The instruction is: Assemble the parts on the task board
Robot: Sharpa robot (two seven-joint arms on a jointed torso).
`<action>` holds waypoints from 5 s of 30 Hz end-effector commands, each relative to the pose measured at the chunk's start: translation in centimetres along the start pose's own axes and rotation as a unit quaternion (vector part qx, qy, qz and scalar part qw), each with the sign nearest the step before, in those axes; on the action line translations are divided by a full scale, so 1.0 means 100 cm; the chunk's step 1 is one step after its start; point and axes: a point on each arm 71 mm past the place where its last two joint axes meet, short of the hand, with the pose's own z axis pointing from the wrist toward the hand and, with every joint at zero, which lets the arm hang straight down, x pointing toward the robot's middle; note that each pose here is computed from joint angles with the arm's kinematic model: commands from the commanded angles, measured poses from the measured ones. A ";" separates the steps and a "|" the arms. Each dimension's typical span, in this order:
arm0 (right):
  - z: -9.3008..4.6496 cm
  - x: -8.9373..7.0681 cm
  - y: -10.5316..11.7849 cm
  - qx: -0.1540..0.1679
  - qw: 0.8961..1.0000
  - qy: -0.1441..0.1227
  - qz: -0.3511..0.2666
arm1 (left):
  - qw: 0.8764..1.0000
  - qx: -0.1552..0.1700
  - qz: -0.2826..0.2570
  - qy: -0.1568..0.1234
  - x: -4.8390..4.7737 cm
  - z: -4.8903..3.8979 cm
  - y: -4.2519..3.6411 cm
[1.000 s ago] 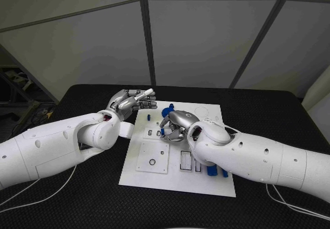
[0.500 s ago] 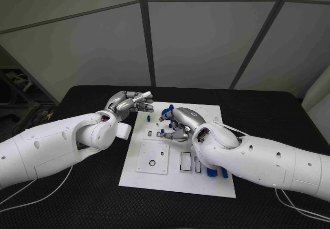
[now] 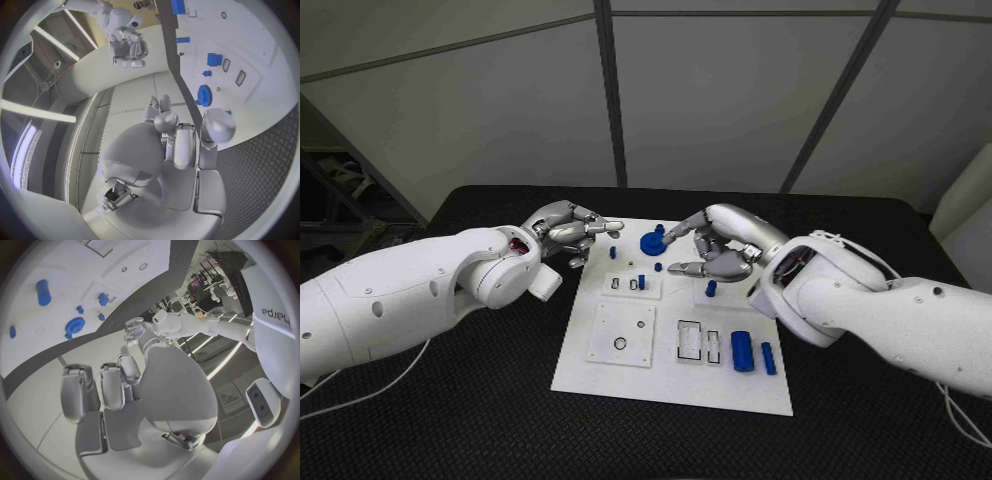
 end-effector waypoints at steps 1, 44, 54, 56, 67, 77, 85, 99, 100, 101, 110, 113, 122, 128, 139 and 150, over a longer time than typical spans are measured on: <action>-0.004 -0.019 -0.009 0.025 0.996 0.022 0.079 | 0.984 -0.098 0.143 0.048 0.0073 0.0023 0.0066; -0.009 -0.068 -0.053 0.105 0.993 -0.017 0.054 | 0.881 -0.232 0.402 0.090 0.0671 0.0714 -0.0298; -0.007 -0.067 -0.052 0.104 0.993 -0.014 0.045 | 0.872 -0.248 0.409 0.099 0.0718 0.0747 -0.0290; -0.007 -0.067 -0.052 0.104 0.994 -0.013 0.044 | 0.872 -0.249 0.410 0.101 0.0722 0.0750 -0.0288; -0.006 -0.066 -0.051 0.104 0.994 -0.011 0.041 | 0.865 -0.260 0.415 0.112 0.0733 0.0761 -0.0258; -0.005 -0.065 -0.051 0.104 0.994 -0.009 0.041 | 0.858 -0.268 0.420 0.125 0.0749 0.0756 -0.0206; -0.005 -0.064 -0.051 0.104 0.994 -0.007 0.041 | 0.855 -0.270 0.422 0.133 0.0777 0.0753 -0.0195; -0.004 -0.064 -0.051 0.104 0.994 -0.006 0.042 | 0.854 -0.267 0.423 0.140 0.0807 0.0768 -0.0192; -0.004 -0.064 -0.050 0.104 0.994 -0.006 0.042 | 0.855 -0.267 0.422 0.141 0.0809 0.0771 -0.0189; -0.004 -0.064 -0.050 0.104 0.994 -0.005 0.042 | 0.855 -0.267 0.421 0.142 0.0809 0.0773 -0.0186; -0.002 -0.063 -0.050 0.103 0.994 -0.003 0.042 | 0.857 -0.267 0.413 0.152 0.0825 0.0781 -0.0176; -0.002 -0.062 -0.050 0.103 0.994 -0.002 0.042 | 0.857 -0.267 0.413 0.155 0.0833 0.0782 -0.0176; -0.002 -0.062 -0.050 0.103 0.994 -0.002 0.040 | 0.856 -0.267 0.413 0.159 0.0835 0.0783 -0.0173; -0.001 -0.062 -0.050 0.102 0.994 -0.002 0.040 | 0.862 -0.264 0.403 0.158 0.0838 0.0787 -0.0176; -0.001 -0.062 -0.050 0.105 0.994 0.001 0.040 | 0.877 -0.253 0.380 0.154 0.0826 0.0785 -0.0183; 0.000 -0.062 -0.052 0.107 0.993 0.002 0.040 | 0.892 -0.239 0.354 0.145 0.0780 0.0717 -0.0179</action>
